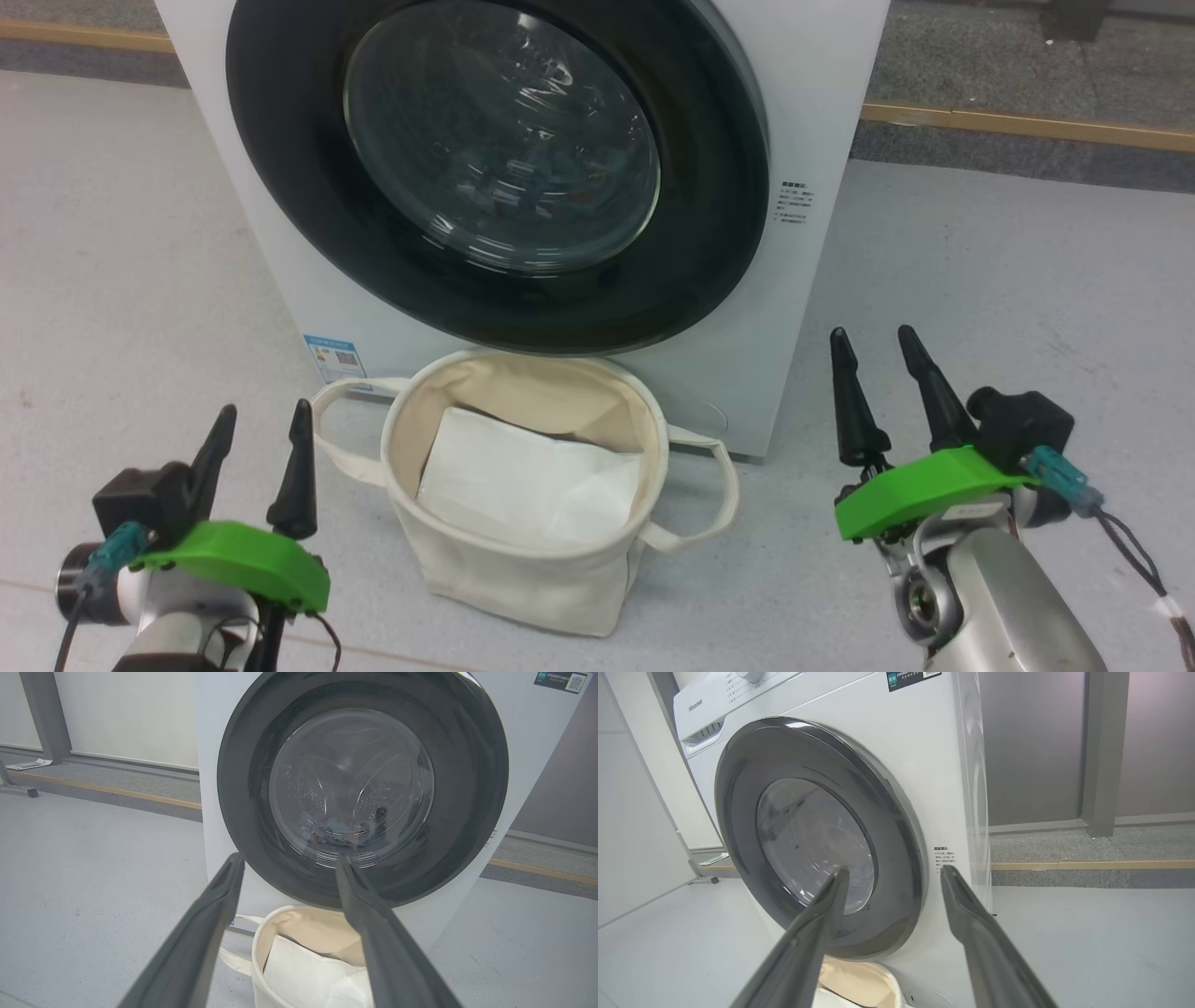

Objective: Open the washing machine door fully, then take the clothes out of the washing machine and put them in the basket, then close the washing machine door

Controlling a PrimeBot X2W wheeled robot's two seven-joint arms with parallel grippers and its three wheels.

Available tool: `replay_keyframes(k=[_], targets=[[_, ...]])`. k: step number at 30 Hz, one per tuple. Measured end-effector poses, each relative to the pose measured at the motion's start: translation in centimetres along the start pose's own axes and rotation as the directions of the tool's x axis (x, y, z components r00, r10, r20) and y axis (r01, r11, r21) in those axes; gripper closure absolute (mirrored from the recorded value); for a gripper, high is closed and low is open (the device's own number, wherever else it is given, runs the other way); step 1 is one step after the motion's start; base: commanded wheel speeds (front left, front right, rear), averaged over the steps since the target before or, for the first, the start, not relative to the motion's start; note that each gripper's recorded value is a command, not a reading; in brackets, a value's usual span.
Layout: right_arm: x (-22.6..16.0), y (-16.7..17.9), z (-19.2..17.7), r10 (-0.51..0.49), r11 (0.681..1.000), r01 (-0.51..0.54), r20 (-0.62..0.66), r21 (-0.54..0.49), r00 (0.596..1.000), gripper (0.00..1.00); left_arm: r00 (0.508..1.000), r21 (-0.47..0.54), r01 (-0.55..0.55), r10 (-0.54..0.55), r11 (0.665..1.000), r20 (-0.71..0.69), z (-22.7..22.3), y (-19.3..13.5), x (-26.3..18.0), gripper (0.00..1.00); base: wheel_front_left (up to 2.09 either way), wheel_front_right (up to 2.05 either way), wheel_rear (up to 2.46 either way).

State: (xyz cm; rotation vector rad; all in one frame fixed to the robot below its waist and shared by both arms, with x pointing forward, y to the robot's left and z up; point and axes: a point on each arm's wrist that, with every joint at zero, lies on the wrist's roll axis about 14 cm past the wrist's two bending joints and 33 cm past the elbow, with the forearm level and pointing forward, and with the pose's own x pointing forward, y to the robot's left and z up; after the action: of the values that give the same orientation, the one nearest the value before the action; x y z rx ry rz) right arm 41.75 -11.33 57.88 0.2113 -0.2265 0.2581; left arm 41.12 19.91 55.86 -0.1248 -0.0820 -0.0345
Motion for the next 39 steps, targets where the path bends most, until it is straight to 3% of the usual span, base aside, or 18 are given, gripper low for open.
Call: replay_keyframes(k=[2, 13, 19, 28, 29, 30, 31, 34, 39], targets=[[0.0, 0.1, 0.0, -0.006, 0.998, 0.006, 0.005, 0.064, 1.0, 0.0, 1.0, 0.0, 0.001, -0.001, 1.0, 0.0, 0.0, 0.0, 0.0, 0.0, 0.0, 0.0, 0.0], [-0.1, 0.4, -0.2, 0.002, 0.998, -0.002, -0.002, 0.069, 1.0, 0.0, 1.0, 0.004, 0.005, -0.005, 1.0, -0.003, -0.1, -0.1, 0.0, 0.0, 0.0, 0.0, 0.0], [-0.2, 0.8, -0.6, 0.003, 0.987, -0.001, -0.011, 0.159, 1.0, 0.0, 1.0, 0.002, 0.005, -0.005, 1.0, -0.014, -0.5, -0.1, -0.1, 0.0, 0.0, 0.0, 0.0], [0.2, -2.0, -0.4, -0.113, 0.925, 0.103, 0.007, 0.365, 0.994, 0.0, 1.0, 0.003, 0.004, -0.004, 1.0, -0.031, -1.3, -0.1, 0.0, 0.0, 0.0, 0.0, 0.0], [0.3, -2.5, -0.3, -0.13, 0.917, 0.116, 0.011, 0.381, 0.991, 0.14, 0.999, 0.003, 0.003, -0.003, 1.0, -0.035, -1.5, 0.0, 0.0, 0.0, 0.0, 0.0, 0.0], [0.4, -2.9, -0.1, -0.147, 0.906, 0.128, 0.016, 0.402, 0.989, 0.72, 0.999, 0.003, 0.003, -0.003, 1.0, -0.04, -1.6, 0.0, 0.0, 0.0, 0.0, 0.0, 0.0], [0.5, -3.4, -0.1, -0.161, 0.894, 0.138, 0.019, 0.426, 0.987, 0.98, 0.999, 0.003, 0.003, -0.003, 1.0, -0.045, -1.8, 0.0, 0.0, 0.0, 0.0, 0.0, 0.0], [0.9, -4.8, -0.1, -0.197, 0.859, 0.164, 0.017, 0.485, 0.98, 1.0, 0.998, 0.004, 0.003, -0.003, 1.0, -0.063, -2.5, 0.0, 0.0, 0.0, 0.0, 0.0, 0.0], [1.4, -8.6, 0.1, -0.273, 0.773, 0.217, 0.005, 0.597, 0.962, 1.0, 0.995, 0.0, -0.003, 0.003, 1.0, -0.097, -3.8, 0.3, 0.1, 0.0, 0.0, 0.0, 0.0]])
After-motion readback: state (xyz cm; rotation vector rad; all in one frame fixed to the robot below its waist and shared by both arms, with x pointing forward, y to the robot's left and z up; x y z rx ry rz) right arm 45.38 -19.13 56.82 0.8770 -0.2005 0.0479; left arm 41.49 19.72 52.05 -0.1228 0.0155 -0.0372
